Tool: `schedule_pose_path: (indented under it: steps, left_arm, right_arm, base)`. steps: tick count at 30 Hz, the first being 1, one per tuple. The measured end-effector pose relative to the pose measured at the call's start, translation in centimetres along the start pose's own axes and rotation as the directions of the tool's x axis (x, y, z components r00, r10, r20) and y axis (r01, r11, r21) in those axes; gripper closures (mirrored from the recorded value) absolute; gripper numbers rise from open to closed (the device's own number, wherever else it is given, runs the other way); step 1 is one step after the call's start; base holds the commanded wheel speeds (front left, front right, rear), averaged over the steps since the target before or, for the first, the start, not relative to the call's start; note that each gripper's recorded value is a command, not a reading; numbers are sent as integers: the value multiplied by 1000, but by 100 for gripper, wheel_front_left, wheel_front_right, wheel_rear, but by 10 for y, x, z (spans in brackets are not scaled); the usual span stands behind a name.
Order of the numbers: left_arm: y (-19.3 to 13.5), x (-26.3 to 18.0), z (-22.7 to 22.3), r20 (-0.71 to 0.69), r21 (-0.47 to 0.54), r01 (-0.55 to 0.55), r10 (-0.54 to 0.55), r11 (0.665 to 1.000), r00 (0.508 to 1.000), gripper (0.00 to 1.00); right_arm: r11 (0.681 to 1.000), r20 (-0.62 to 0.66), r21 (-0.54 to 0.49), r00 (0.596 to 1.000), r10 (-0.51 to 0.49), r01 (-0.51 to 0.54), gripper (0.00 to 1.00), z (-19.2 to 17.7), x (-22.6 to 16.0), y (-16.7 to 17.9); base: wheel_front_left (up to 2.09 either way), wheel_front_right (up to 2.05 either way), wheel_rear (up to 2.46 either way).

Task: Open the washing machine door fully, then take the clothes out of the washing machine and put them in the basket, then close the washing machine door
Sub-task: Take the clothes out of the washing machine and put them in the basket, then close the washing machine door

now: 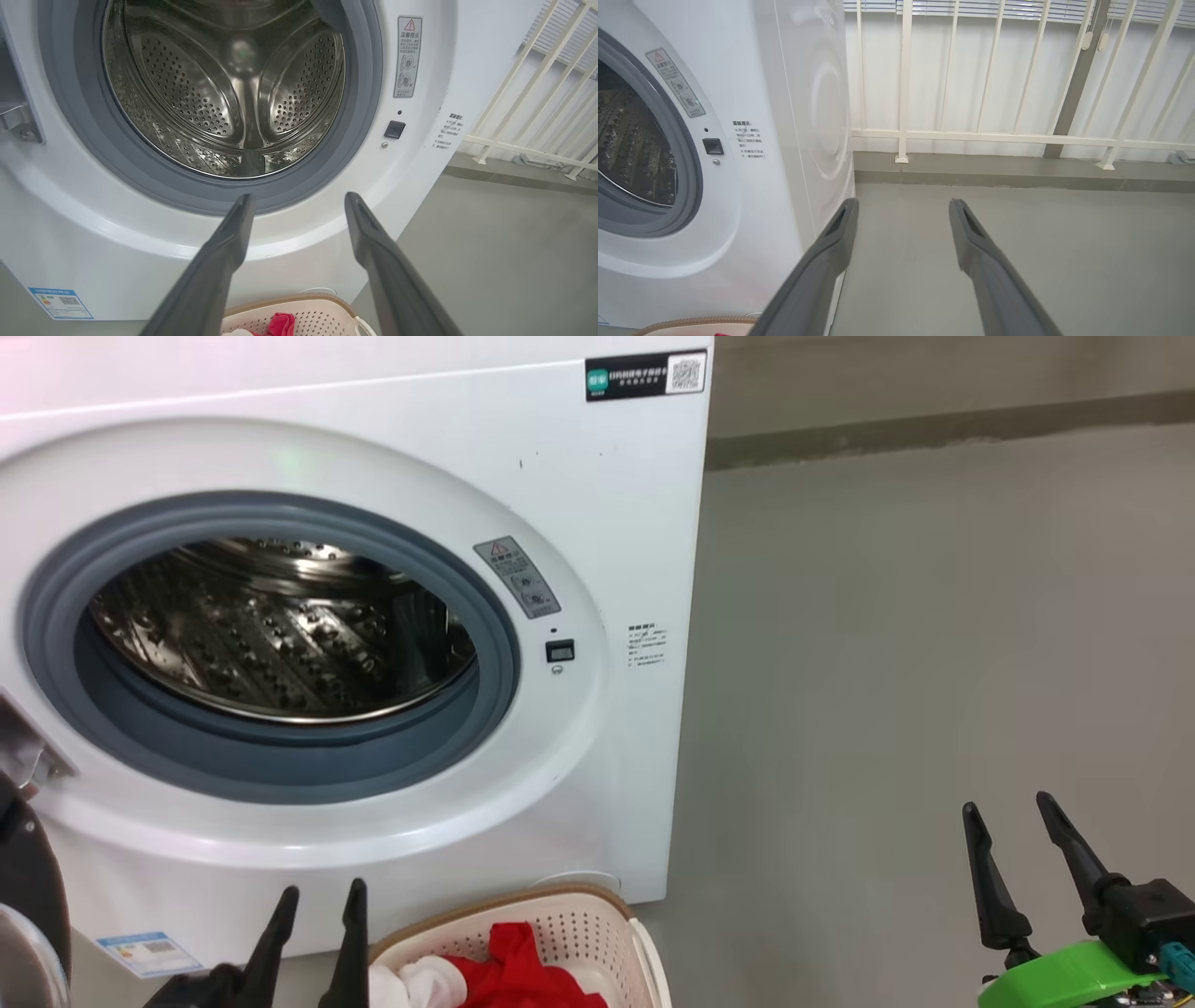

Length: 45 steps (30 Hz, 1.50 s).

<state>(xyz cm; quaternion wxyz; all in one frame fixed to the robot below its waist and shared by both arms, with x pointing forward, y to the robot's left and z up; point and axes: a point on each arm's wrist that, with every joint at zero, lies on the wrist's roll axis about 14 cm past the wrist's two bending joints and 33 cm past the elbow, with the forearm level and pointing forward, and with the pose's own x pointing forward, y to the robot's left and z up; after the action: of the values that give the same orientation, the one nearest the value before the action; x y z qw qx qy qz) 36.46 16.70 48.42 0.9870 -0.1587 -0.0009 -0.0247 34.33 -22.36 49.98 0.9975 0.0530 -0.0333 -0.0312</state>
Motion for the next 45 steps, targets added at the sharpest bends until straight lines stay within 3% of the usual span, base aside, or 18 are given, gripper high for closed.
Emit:
schedule_pose_path:
  steps: [32, 45]
  left_arm:
    - [8, -8, 16, 54, 48, -19, 17, 999, 998, 0]
    - [11, -9, 16, 53, 49, -27, 25, 998, 998, 0]
  right_arm:
    - [999, -5, 14, 999, -49, 49, 0, -2, -12, -12]
    - [998, -7, 18, 999, -52, 52, 0, -3, -12, -12]
  base:
    - [-2, 2, 0]
    - [-132, 132, 0]
